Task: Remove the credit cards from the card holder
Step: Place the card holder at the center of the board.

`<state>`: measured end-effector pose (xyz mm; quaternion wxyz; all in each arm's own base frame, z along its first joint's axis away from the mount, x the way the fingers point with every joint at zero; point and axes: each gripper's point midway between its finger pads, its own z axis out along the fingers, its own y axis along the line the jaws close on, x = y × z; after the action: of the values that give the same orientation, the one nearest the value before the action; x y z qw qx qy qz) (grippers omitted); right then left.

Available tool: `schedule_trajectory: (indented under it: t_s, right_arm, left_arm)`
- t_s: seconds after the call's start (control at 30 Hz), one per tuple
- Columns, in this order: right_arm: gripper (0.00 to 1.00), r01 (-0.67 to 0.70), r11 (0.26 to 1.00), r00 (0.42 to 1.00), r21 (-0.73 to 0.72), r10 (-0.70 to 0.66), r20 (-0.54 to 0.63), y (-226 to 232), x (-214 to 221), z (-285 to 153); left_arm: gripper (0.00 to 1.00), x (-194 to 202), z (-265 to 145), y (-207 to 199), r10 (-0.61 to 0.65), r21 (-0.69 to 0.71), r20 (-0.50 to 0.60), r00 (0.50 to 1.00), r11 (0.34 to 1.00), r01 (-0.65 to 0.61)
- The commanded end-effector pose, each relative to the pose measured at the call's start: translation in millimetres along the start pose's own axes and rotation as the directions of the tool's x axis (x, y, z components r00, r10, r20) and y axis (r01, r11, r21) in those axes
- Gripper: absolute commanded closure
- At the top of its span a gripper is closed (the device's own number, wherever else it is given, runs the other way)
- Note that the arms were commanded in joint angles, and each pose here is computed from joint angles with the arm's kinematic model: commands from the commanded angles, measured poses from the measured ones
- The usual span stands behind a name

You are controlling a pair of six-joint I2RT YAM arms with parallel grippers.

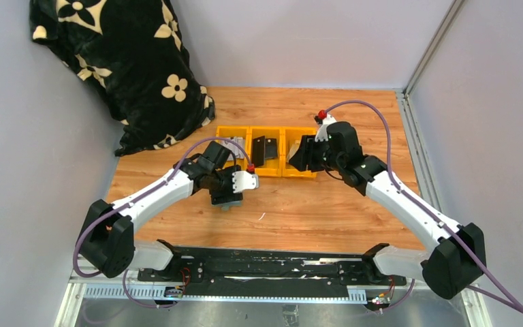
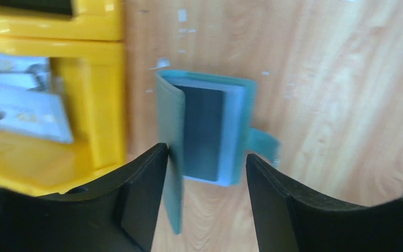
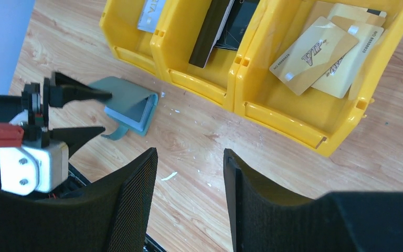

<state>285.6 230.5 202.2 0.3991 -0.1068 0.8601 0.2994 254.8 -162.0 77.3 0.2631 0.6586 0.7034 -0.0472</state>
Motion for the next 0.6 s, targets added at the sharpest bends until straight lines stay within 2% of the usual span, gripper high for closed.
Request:
schedule_trajectory:
  t_s: [0.0, 0.1, 0.2, 0.23, 0.27, 0.3, 0.33, 0.43, 0.57]
  right_arm:
    - [0.47, -0.029, 0.998, 1.0, 0.047, 0.029, 0.0, -10, 5, -12]
    - [0.47, -0.023, 0.998, 0.999, 0.066, 0.021, 0.025, -12, 3, -23]
    - [0.45, -0.008, 0.99, 0.997, 0.144, -0.004, 0.078, -27, -2, -37]
    - [0.43, -0.002, 0.983, 0.995, 0.186, -0.016, 0.097, -35, -1, -42]
    - [0.38, -0.004, 0.97, 0.992, 0.244, -0.028, 0.126, -47, -2, -48]
    - [0.29, -0.013, 0.952, 0.986, 0.305, -0.039, 0.162, -58, -5, -55]
    - [0.23, -0.023, 0.933, 0.98, 0.36, -0.05, 0.19, -70, -6, -62]
    - [0.21, -0.059, 0.854, 0.959, 0.517, -0.096, 0.268, -103, -8, -86]
    - [0.19, -0.094, 0.722, 0.932, 0.685, -0.178, 0.315, -143, -4, -113]
  left_arm:
    - [0.39, -12, -11, -61, -0.005, 0.292, 0.09, 0.996, 0.956, -0.022]
    - [0.44, -9, -15, -77, -0.02, 0.383, 0.069, 0.997, 0.924, -0.008]
    - [0.46, -10, -19, -67, -0.08, 0.367, 0.045, 0.996, 0.929, 0.058]
    - [0.38, -15, -22, -53, -0.124, 0.331, 0.064, 0.99, 0.939, 0.096]
    - [0.23, -19, -27, -37, -0.184, 0.288, 0.083, 0.979, 0.945, 0.153]
    - [0.08, -22, -32, -19, -0.248, 0.24, 0.11, 0.962, 0.946, 0.217]
    - [0.01, -23, -40, 1, -0.311, 0.189, 0.144, 0.939, 0.94, 0.282]
    - [0.0, -12, -70, 57, -0.484, 0.059, 0.268, 0.833, 0.871, 0.488]
    - [0.0, 16, -90, 98, -0.59, -0.075, 0.384, 0.71, 0.747, 0.661]
